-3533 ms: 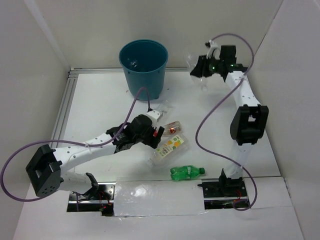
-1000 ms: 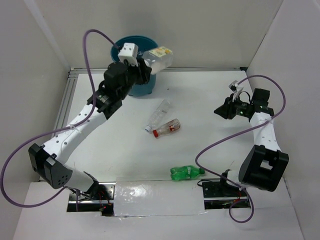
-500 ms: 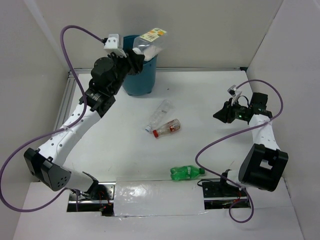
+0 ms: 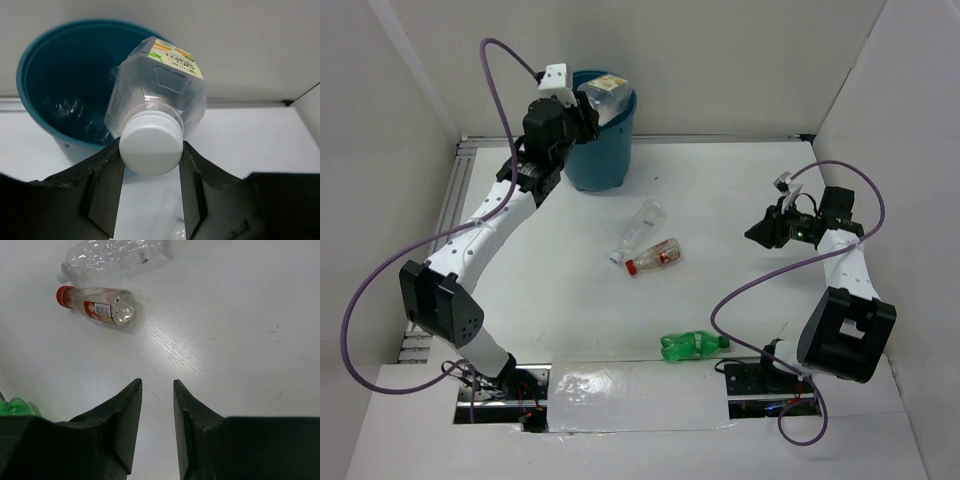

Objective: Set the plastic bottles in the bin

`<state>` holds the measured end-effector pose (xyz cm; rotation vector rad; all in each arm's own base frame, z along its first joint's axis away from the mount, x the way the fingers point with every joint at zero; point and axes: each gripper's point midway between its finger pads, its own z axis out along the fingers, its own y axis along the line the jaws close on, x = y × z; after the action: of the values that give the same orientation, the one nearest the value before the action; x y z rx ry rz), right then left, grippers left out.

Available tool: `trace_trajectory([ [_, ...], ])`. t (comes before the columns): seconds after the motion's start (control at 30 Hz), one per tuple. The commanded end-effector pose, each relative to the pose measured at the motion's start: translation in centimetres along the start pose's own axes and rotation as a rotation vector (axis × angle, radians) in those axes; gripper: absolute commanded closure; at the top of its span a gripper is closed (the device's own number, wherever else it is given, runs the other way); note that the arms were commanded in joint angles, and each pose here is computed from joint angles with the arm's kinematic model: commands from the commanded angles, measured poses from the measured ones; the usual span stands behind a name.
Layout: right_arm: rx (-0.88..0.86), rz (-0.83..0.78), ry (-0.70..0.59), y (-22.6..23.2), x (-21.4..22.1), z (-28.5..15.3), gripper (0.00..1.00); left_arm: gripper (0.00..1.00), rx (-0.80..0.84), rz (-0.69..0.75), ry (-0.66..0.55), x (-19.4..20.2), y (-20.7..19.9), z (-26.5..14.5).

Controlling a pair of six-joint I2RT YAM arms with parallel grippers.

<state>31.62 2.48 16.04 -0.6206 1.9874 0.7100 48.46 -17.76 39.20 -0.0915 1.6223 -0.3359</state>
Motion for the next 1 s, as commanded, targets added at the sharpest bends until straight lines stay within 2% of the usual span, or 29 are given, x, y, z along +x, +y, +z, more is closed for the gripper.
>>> trace_trajectory([
  [0.0,-0.015,-0.027,-0.013,0.4,-0.6,-0.4,0.57,1.0,0.003,0.036,-0.015,-1.1,0.1,-0.2],
  [0.03,-0.031,-0.022,-0.007,0.8,-0.3,-0.4,0.53,1.0,0.0,0.038,-0.005,-0.8,0.2,-0.2],
  [0.07,-0.036,-0.062,-0.002,0.6,-0.4,-0.4,0.4,0.99,-0.016,0.044,0.015,-0.1,0.6,0.1],
  [0.1,-0.058,-0.103,-0.003,1.0,-0.8,-0.2,0.33,0.88,-0.018,0.046,0.026,-0.2,0.9,0.0],
  [0.13,-0.103,-0.112,0.0,2.2,-0.6,-0.2,0.27,0.51,-0.018,0.046,0.026,-0.2,0.9,0.0],
  [0.17,-0.131,-0.231,-0.002,2.4,-0.5,0.0,0.22,0.34,-0.003,0.046,0.03,-0.1,0.6,0.0],
  [0.2,-0.172,-0.301,-0.006,3.3,-1.0,0.5,0.14,0.2,0.013,0.043,0.024,-0.5,0.3,-0.1],
  [0.23,-0.199,-0.355,-0.002,3.9,-1.1,0.8,0.11,0.05,0.015,0.031,0.015,-1.2,0.1,-0.4],
  [0.27,-0.228,-0.472,-0.023,4.6,-1.6,1.2,0.09,0.0,0.034,0.03,0.017,-1.5,-0.3,-0.6],
  [0.33,-0.284,-0.648,-0.04,6.1,-2.7,3.1,0.06,0.0,0.055,0.025,-0.002,-3.0,-0.8,-1.2],
  [0.37,-0.29,-0.725,-0.031,6.3,-3.0,3.9,0.05,0.0,0.049,0.029,0.019,-2.5,-0.7,-1.3],
  [0.47,-0.357,-0.923,-0.037,9.1,-4.2,7.1,0.05,0.0,0.069,0.029,-0.023,-4.9,-1.4,-4.3],
  [0.53,-0.397,-0.997,-0.008,10.4,-4.2,9.7,0.05,0.0,0.072,0.038,-0.035,-5.4,-1.3,-6.3],
  [0.57,-0.408,-1.019,0.0,10.8,-4.0,10.7,0.05,0.0,0.06,0.06,0.008,-3.5,-0.5,-7.0],
  [0.6,-0.402,-1.047,0.01,10.5,-4.2,12.0,0.03,0.0,0.078,0.051,-0.026,-4.8,-0.6,-9.5],
  [0.63,-0.408,-1.069,0.013,10.8,-4.5,12.9,0.03,0.0,0.101,0.056,-0.002,-3.8,-0.7,-10.7],
  [0.67,-0.439,-1.091,0.019,11.9,-4.3,14.0,0.03,0.0,0.102,0.075,0.077,0.0,-0.1,-11.4],
  [0.7,-0.45,-1.086,0.057,11.6,-3.3,15.3,0.03,0.0,0.135,0.072,0.076,0.1,0.0,-13.3],
  [0.73,-0.473,-1.112,0.059,12.4,-3.4,16.3,0.03,0.0,0.126,0.083,0.168,4.3,1.0,-14.0],
  [0.83,-0.517,-1.127,0.126,12.4,-1.7,18.6,0.03,0.0,0.186,0.047,0.229,7.5,1.1,-16.8],
  [0.87,-0.548,-1.13,0.139,13.0,-1.0,19.0,0.05,0.0,0.169,0.044,0.281,10.3,2.0,-17.3],
  [0.93,-0.595,-1.128,0.208,13.0,1.3,19.6,0.07,0.0,0.208,0.028,0.288,11.3,1.6,-18.2],
  [0.97,-0.618,-1.138,0.227,13.5,2.1,19.8,0.08,0.0,0.205,0.02,0.322,13.1,1.9,-18.3],
])
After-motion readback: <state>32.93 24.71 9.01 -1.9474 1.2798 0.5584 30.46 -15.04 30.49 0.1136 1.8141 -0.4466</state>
